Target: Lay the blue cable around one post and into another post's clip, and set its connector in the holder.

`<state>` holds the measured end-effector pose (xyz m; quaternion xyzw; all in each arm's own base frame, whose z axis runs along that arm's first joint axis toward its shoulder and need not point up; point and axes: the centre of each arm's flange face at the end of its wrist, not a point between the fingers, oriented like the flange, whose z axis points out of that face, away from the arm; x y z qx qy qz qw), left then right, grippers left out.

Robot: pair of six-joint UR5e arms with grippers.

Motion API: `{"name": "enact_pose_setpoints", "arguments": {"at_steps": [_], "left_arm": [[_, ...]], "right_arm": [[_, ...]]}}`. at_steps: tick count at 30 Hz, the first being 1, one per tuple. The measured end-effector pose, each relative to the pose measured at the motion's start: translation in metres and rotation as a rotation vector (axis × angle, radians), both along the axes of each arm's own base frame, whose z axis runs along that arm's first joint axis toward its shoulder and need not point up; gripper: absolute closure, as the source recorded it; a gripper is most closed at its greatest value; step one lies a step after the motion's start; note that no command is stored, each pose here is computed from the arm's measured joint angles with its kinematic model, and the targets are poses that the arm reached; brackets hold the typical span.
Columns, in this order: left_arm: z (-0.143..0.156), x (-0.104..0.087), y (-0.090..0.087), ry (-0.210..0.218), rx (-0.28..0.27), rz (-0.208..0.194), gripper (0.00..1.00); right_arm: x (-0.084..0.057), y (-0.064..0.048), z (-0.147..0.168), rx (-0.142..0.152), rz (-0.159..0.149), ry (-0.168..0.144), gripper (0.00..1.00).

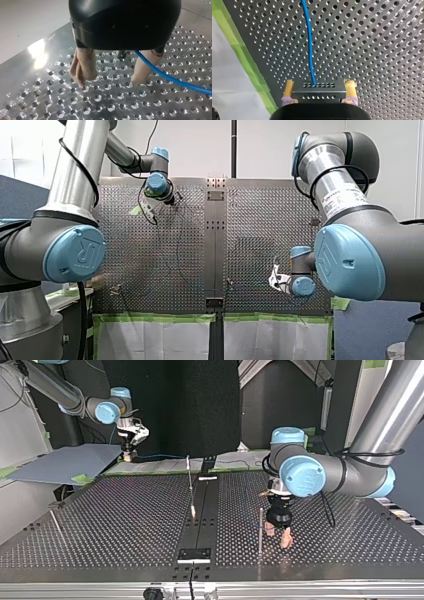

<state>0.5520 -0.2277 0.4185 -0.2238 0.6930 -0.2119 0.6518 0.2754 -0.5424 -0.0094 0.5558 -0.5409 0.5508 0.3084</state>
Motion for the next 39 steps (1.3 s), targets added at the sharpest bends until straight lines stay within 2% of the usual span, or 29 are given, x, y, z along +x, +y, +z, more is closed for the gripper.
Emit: {"name": "enact_pose_setpoints", "arguments": {"at_steps": [4,9,14,19,22,25,35,39], "left_arm": [[-0.002,-0.001,0.001,0.007,0.003,0.016,0.00],[-0.010,-0.004,0.001,0.021,0.008,0.021,0.00],[-0.013,-0.005,0.002,0.026,0.009,0.022,0.00],[-0.014,-0.004,0.003,0.027,0.008,0.023,0.00],[-0.014,-0.004,0.003,0.027,0.008,0.025,0.00],[-0.014,-0.004,0.003,0.027,0.008,0.025,0.00],[-0.027,-0.008,0.005,0.047,0.026,0.026,0.00],[-0.028,-0.008,0.005,0.047,0.031,0.027,0.00]], "right_arm": [[-0.004,-0.001,0.000,0.015,-0.012,0.005,0.81],[-0.010,-0.009,0.007,0.016,-0.039,0.012,0.81],[-0.017,-0.017,0.030,0.005,-0.067,0.009,0.81],[-0.019,-0.019,0.058,0.001,-0.073,0.006,0.81],[-0.017,-0.020,0.076,-0.021,-0.071,-0.005,0.81],[-0.015,-0.023,0.094,-0.054,-0.068,-0.018,0.81],[-0.009,-0.036,0.164,-0.201,-0.052,-0.072,0.81],[-0.010,-0.040,0.176,-0.224,-0.056,-0.075,0.81]]}}
